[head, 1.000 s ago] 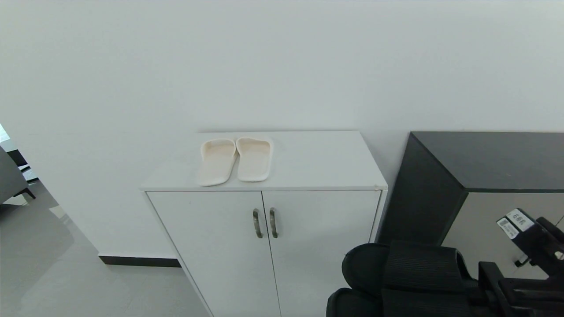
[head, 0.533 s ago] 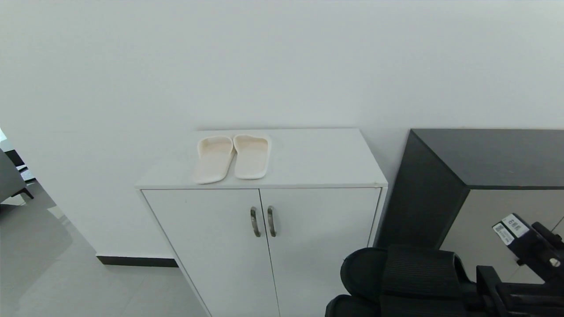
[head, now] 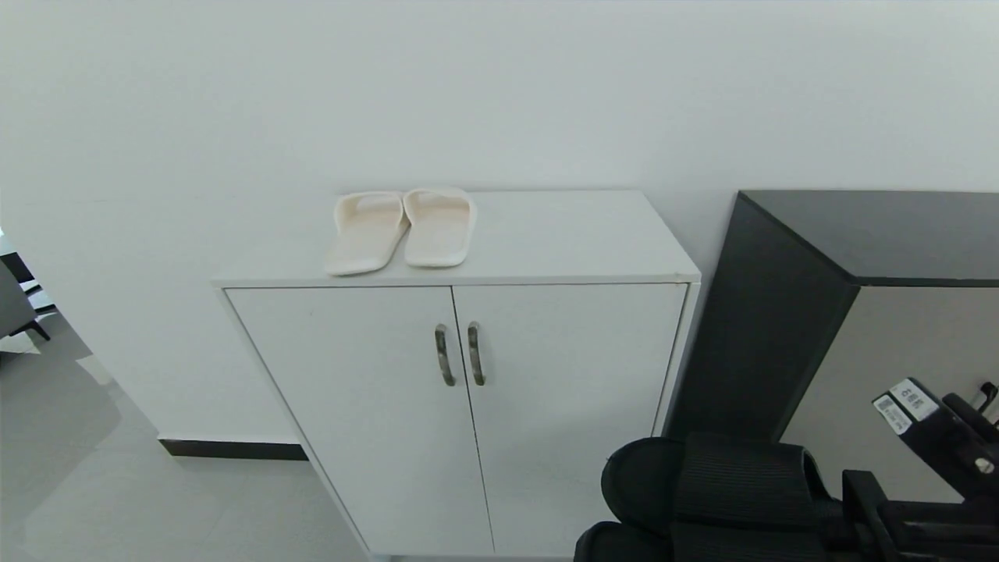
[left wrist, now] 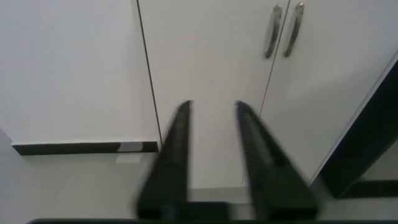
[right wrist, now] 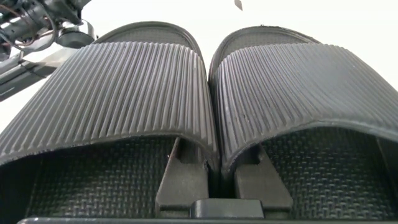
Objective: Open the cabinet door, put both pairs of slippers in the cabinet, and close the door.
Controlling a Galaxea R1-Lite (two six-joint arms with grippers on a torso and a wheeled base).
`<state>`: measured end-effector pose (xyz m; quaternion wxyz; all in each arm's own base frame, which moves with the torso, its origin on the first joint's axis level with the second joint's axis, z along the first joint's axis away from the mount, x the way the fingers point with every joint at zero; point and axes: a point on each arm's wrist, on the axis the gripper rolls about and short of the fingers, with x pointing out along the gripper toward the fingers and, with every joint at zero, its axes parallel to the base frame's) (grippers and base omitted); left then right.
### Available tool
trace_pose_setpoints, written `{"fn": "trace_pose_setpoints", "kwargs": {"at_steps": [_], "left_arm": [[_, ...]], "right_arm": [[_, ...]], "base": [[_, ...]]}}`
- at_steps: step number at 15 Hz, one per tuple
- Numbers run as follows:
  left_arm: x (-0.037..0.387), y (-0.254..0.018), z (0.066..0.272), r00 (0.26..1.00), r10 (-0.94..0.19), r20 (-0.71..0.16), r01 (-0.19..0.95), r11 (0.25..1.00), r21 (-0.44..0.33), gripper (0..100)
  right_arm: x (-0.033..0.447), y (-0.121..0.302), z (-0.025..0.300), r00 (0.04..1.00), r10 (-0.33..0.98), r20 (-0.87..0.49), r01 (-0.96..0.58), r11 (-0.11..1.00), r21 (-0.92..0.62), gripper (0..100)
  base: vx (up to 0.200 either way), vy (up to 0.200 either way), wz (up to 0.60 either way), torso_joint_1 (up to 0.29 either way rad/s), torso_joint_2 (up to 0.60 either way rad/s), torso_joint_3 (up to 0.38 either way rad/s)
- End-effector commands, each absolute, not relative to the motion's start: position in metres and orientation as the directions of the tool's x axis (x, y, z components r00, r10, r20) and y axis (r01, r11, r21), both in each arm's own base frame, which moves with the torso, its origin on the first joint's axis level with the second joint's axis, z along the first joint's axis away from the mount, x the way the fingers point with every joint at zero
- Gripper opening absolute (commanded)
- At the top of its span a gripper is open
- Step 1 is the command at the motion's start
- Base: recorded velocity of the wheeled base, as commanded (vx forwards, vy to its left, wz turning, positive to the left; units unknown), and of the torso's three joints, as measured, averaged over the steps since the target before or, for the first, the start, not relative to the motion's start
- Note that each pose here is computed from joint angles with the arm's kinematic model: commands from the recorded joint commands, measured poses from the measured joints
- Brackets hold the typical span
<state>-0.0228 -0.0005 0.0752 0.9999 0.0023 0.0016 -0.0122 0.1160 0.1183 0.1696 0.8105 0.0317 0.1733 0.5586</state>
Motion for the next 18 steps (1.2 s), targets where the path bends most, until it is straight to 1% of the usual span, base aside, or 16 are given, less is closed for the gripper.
{"fn": "trace_pose_setpoints", "kwargs": {"at_steps": [1,10,16,18], "left_arm": [[-0.0228,-0.0005,0.0752,1.0,-0.025,-0.003,0.025,1.0,0.005,100],[-0.0227,-0.0005,0.0752,1.0,-0.025,-0.005,0.025,1.0,0.008,100],[-0.0228,-0.0006,0.0756,1.0,-0.029,-0.003,0.029,0.999,0.017,100],[-0.0223,-0.0014,0.0758,0.998,-0.064,-0.011,0.065,0.995,0.07,100]], "right_arm": [[0.1174,0.1186,0.1698,0.32,0.915,-0.244,-0.893,0.377,0.244,0],[0.1145,0.1147,0.1701,0.329,0.916,-0.229,-0.895,0.379,0.234,0],[0.1126,0.1137,0.1678,0.324,0.916,-0.235,-0.9,0.376,0.222,0],[0.1106,0.1123,0.163,0.32,0.914,-0.251,-0.902,0.375,0.214,0]], "base": [[0.0,0.0,0.0,-0.217,0.51,0.276],[0.0,0.0,0.0,-0.189,0.48,0.292],[0.0,0.0,0.0,-0.138,0.45,0.312],[0.0,0.0,0.0,-0.054,0.24,0.193]]}}
